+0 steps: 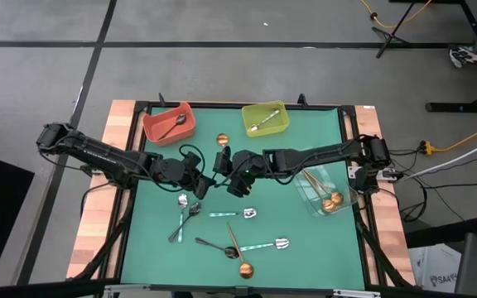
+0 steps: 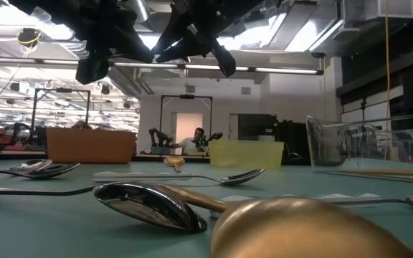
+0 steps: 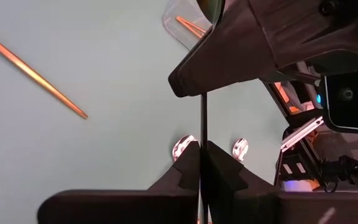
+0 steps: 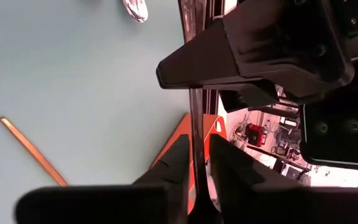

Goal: Sort silverware by color (type)
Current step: Put the top right black spoon into the orange bin

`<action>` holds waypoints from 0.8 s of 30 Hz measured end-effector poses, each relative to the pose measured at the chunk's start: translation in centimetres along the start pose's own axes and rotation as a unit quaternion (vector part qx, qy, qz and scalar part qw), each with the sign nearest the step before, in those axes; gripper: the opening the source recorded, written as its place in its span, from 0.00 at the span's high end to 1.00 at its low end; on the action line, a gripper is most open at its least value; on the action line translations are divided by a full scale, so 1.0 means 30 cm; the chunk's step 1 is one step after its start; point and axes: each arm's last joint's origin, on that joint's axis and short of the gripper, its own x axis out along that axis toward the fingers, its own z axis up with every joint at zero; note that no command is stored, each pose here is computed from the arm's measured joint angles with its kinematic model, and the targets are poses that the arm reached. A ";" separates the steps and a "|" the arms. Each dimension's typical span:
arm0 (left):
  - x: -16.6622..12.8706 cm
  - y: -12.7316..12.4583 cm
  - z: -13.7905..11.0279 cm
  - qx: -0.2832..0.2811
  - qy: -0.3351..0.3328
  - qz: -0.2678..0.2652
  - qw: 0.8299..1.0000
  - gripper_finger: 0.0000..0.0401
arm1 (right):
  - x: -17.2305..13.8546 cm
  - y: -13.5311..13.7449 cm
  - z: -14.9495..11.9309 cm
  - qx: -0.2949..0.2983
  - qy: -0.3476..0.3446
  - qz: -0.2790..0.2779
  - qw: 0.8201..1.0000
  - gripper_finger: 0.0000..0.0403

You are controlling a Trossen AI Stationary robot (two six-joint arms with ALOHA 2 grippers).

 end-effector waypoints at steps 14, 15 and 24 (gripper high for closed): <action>0.013 0.043 0.062 0.021 -0.040 0.039 0.998 0.99 | -0.038 -0.014 0.046 -0.008 -0.005 -0.010 1.000 0.75; 0.015 0.050 0.070 0.025 -0.043 0.045 0.998 0.99 | -0.047 -0.019 0.051 -0.009 0.003 -0.014 1.000 0.75; 0.020 0.125 0.160 0.088 -0.072 0.106 0.988 1.00 | -0.180 -0.083 0.040 0.058 0.068 -0.050 0.995 0.75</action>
